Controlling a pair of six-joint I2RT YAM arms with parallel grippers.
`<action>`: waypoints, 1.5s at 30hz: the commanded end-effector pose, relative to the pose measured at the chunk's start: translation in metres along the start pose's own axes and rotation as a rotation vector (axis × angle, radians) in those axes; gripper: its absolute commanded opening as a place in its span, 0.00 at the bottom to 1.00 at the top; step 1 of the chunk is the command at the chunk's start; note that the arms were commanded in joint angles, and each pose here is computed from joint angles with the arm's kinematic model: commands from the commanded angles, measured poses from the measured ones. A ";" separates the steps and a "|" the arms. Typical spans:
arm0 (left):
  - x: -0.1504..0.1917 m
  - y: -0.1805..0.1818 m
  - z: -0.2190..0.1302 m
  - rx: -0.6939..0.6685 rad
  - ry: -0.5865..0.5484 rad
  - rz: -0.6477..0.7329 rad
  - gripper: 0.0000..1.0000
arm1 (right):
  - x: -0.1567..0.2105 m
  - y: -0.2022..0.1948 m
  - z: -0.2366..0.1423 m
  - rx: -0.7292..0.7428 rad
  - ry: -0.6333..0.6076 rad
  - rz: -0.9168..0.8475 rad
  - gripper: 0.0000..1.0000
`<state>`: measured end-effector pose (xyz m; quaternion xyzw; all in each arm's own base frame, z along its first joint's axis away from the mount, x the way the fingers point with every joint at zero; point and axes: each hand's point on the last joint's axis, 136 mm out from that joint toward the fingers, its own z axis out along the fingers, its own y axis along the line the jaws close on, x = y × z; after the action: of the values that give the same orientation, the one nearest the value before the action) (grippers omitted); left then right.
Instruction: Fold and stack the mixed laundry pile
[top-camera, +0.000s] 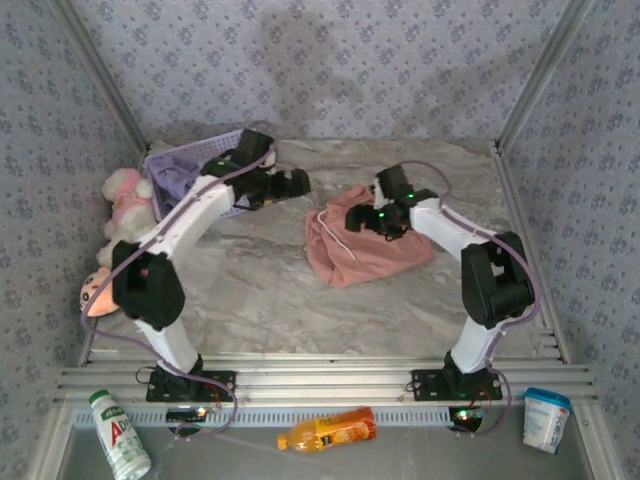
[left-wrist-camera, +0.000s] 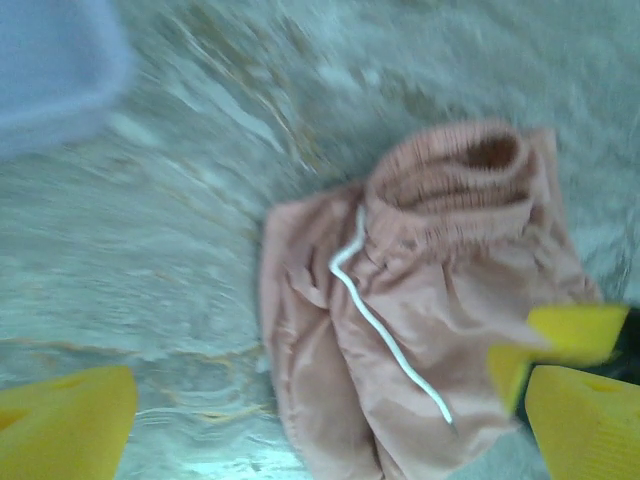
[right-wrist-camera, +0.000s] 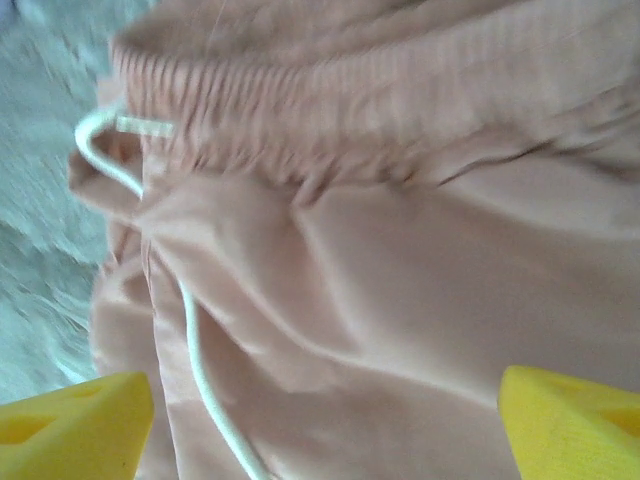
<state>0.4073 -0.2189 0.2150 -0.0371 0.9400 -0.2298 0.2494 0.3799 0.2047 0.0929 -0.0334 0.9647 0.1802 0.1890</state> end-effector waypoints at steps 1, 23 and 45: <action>0.007 0.045 -0.003 -0.122 0.001 -0.097 1.00 | 0.021 -0.020 0.020 0.240 0.073 -0.095 0.92; 0.000 0.105 -0.044 -0.174 -0.178 -0.274 1.00 | 0.021 -0.231 -0.023 0.578 0.266 0.094 0.95; -0.081 0.280 -0.042 -0.638 -0.217 -0.429 0.99 | -0.065 -0.227 -0.068 0.184 -0.070 0.413 1.00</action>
<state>0.4591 0.0500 0.1598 -0.3408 0.8996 0.0149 0.2727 0.4328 -0.0393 0.0587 0.1595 0.9771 0.0377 0.1353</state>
